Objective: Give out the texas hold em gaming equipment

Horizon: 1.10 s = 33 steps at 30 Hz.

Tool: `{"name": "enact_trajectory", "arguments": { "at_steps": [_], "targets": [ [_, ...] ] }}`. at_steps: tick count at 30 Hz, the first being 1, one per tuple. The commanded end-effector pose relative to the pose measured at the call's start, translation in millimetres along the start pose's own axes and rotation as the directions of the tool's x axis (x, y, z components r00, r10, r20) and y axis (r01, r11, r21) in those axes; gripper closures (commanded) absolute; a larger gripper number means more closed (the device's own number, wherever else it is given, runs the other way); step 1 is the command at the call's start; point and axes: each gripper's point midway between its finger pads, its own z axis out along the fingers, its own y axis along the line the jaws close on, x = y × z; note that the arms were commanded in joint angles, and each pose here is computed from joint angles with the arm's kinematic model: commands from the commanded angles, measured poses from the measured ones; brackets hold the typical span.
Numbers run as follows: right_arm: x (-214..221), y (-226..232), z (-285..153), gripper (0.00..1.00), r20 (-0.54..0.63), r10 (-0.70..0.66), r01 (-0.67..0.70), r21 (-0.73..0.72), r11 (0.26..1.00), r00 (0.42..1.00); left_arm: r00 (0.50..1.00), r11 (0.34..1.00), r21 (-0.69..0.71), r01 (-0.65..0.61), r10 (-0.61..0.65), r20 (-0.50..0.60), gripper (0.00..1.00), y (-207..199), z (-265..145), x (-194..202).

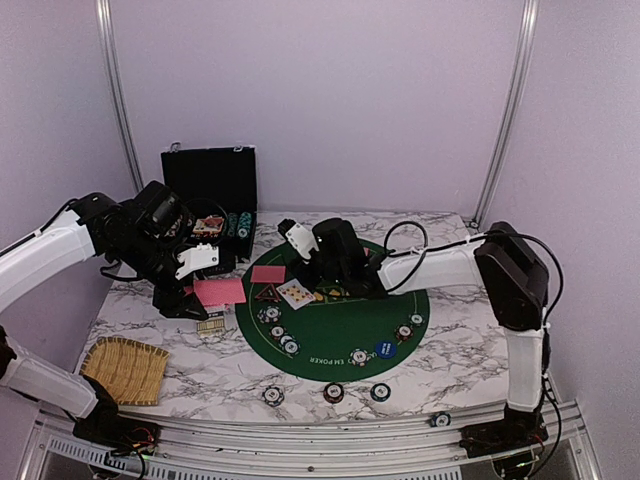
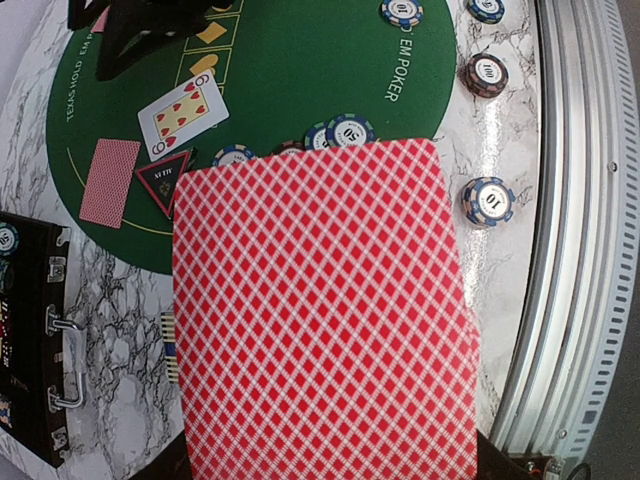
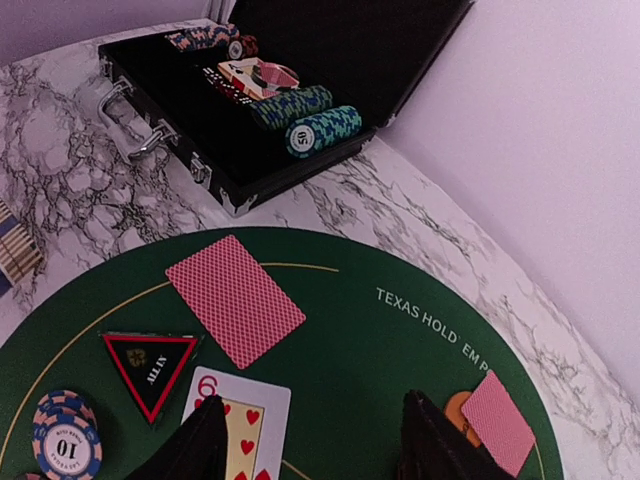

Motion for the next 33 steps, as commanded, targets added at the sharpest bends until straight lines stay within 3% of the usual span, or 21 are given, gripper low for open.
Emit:
{"name": "enact_trajectory", "arguments": {
  "at_steps": [1, 5, 11, 24, 33],
  "targets": [
    [13.0, 12.7, 34.6, 0.49, -0.156, 0.142, -0.164, -0.137, 0.977, 0.978, 1.0, 1.0, 0.012, 0.003, -0.003, 0.008, 1.0, -4.6, -6.2, 1.2],
    [26.9, 6.1, 63.5, 0.63, -0.255, 0.23, -0.277, -0.17, 0.946, 0.939, 1.0, 1.0, 0.012, 0.002, -0.002, 0.004, 1.0, -4.3, -5.9, 2.1],
    [53.0, 12.1, 87.2, 0.76, -0.367, 0.211, -0.286, -0.162, 0.945, 0.906, 1.0, 1.0, 0.025, 0.003, -0.003, 0.006, 1.0, -4.2, -3.4, 0.3],
    [88.8, 12.4, 96.4, 0.78, -0.456, 0.187, -0.262, -0.107, 0.959, 0.87, 1.0, 0.999, 0.032, 0.006, -0.006, 0.003, 1.0, -3.8, -1.4, -0.3],
    [101.8, 40.8, 56.6, 0.86, -0.494, 0.103, -0.228, -0.2, 0.953, 0.863, 1.0, 0.999, 0.032, 0.008, -0.008, 0.006, 1.0, -2.3, -1.9, -2.6]
  ]
}}
